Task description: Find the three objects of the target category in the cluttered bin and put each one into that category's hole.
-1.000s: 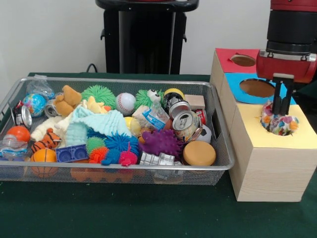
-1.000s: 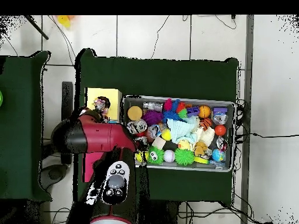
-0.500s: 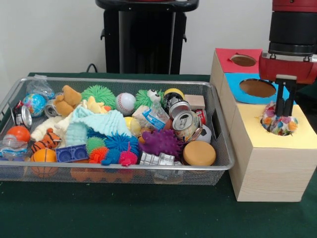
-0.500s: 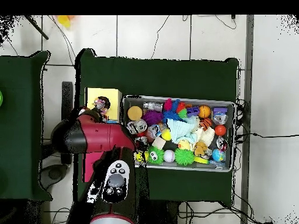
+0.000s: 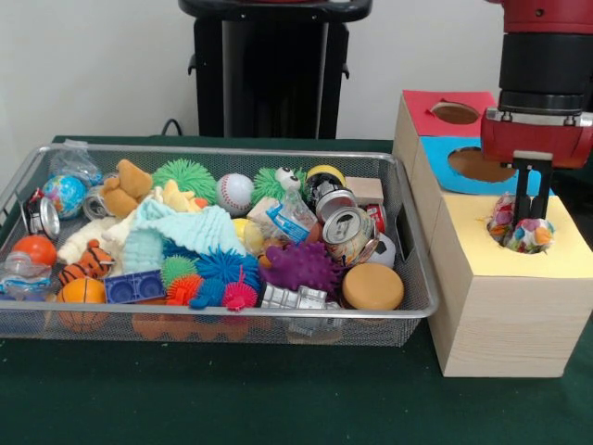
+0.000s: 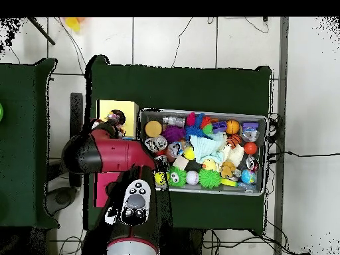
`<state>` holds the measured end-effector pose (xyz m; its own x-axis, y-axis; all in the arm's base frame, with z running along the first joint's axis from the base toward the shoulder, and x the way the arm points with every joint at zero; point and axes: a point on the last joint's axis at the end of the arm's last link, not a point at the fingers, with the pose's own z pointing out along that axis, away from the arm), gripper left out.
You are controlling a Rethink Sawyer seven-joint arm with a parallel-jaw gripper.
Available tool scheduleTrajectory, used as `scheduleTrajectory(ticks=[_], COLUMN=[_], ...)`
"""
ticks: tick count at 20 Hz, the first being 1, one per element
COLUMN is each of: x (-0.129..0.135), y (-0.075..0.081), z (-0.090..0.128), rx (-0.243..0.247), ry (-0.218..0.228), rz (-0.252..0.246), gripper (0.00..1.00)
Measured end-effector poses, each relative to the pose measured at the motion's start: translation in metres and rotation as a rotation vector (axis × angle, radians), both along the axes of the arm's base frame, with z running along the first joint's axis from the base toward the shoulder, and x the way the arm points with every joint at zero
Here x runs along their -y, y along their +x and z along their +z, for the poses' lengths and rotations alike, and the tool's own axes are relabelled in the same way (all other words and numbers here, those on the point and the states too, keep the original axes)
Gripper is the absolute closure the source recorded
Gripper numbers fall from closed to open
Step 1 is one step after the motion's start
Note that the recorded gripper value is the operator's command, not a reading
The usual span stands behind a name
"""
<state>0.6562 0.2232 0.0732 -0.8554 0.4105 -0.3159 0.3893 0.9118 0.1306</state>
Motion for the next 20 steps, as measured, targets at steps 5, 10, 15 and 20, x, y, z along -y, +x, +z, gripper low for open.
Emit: scheduleTrajectory(ticks=[5,10,15,20], x=[0.0,0.0,-0.001,-0.002], y=[0.0,0.001,0.001,0.0], z=[-0.007,-0.01,-0.012,-0.016], rx=[0.014,0.031,0.038,0.036], ry=[-0.002,-0.004,-0.003,0.0], rz=[0.001,0.002,0.003,0.002], gripper=[1.0,1.0,1.0,1.0])
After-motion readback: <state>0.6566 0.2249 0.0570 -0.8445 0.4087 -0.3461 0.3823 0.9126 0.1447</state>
